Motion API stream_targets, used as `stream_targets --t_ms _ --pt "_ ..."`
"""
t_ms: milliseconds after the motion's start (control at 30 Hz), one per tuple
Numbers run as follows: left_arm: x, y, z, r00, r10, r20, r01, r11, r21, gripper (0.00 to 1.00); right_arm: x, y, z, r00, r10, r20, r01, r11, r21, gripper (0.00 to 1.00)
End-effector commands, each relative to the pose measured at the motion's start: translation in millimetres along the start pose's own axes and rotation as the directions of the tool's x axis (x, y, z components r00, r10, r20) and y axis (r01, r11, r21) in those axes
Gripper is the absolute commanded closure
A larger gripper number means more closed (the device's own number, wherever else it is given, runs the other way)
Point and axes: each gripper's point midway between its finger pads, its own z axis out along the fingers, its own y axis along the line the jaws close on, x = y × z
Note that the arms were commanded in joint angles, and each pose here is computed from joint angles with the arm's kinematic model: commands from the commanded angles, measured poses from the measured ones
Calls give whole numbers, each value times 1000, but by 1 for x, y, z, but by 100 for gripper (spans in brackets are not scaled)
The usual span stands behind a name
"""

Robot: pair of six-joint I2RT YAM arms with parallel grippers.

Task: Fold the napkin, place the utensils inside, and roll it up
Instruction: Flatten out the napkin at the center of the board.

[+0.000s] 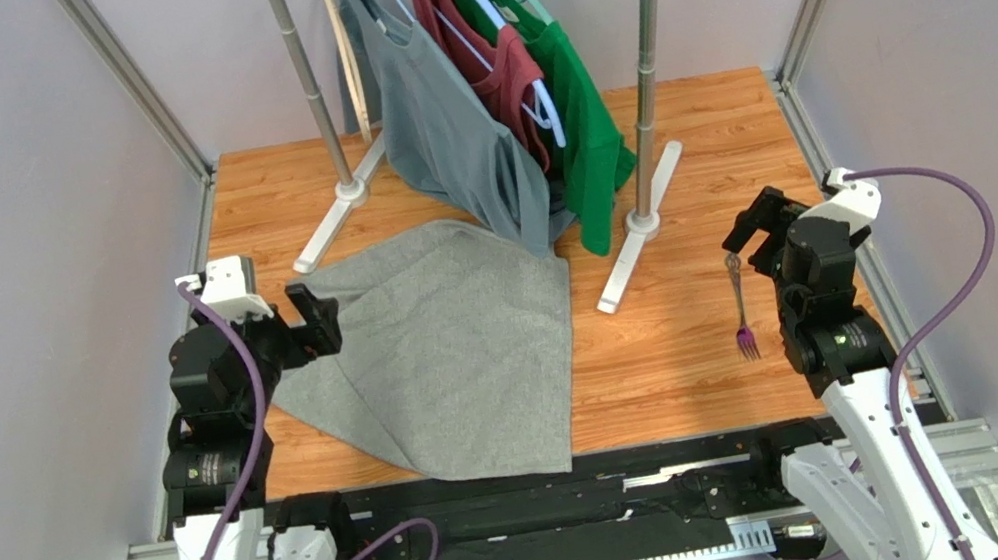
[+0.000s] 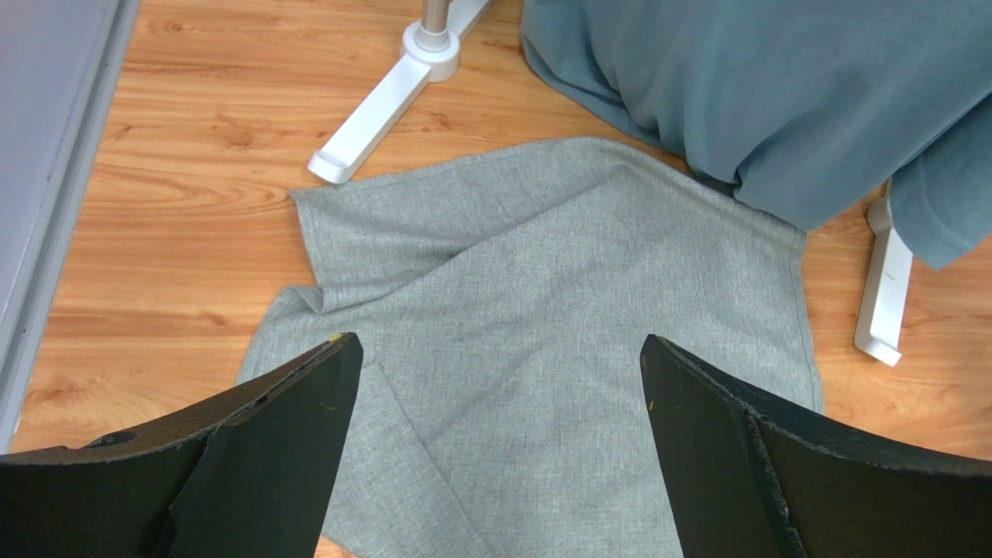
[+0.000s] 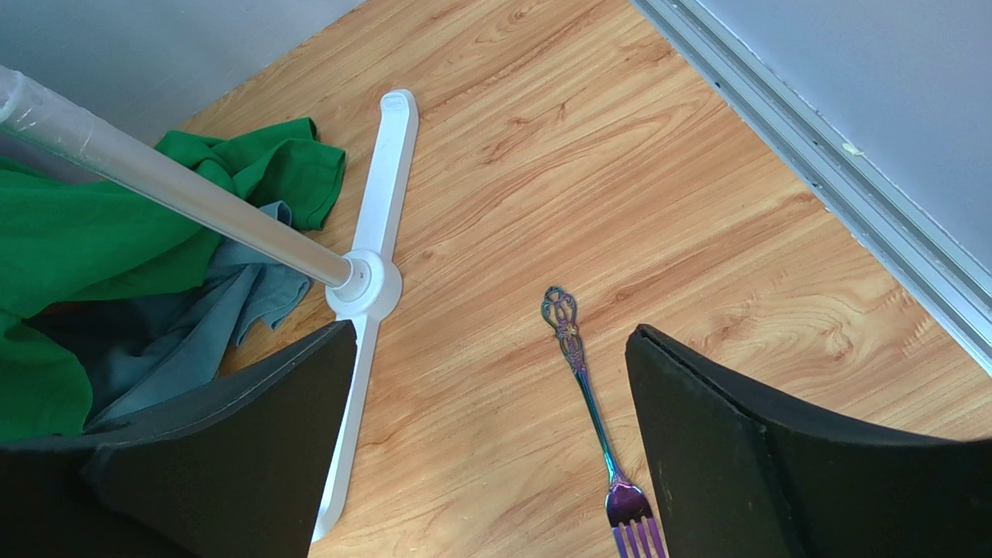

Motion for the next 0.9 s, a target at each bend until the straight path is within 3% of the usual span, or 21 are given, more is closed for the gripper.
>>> stream_targets --t_ms 0,200,267,300,400,433,633,667,867 --pt "-12 -1 -1 999 33 23 -33 999 8 1 -17 17 -3 999 0 36 3 997 -79 11" --pt "-3 3 4 1000 30 1 -30 1000 -9 3 -7 42 -4 1000 -14 -18 10 977 -212 14" --pt "5 12 8 999 -34 -26 32 997 -69 9 2 58 -6 998 -21 -58 4 958 -286 17" --pt "13 14 11 991 -125 -41 121 988 -100 14 5 64 -7 997 -13 -78 -12 951 -309 18" --pt "38 26 17 973 -202 -116 176 964 -199 22 35 92 -18 982 -51 -181 -28 911 -412 22" --pt "45 39 15 968 -213 -133 169 945 -281 22 47 95 -20 975 -56 -215 -41 906 -421 22" --pt "81 59 34 935 -274 -227 148 880 -452 34 103 113 -29 933 -82 -351 -97 882 -462 23" --pt "98 58 43 920 -270 -285 112 875 -470 34 108 118 -34 921 -83 -382 -120 870 -479 23" --pt "139 67 83 877 -299 -377 30 817 -577 38 107 125 -40 912 -111 -396 -116 854 -507 23"
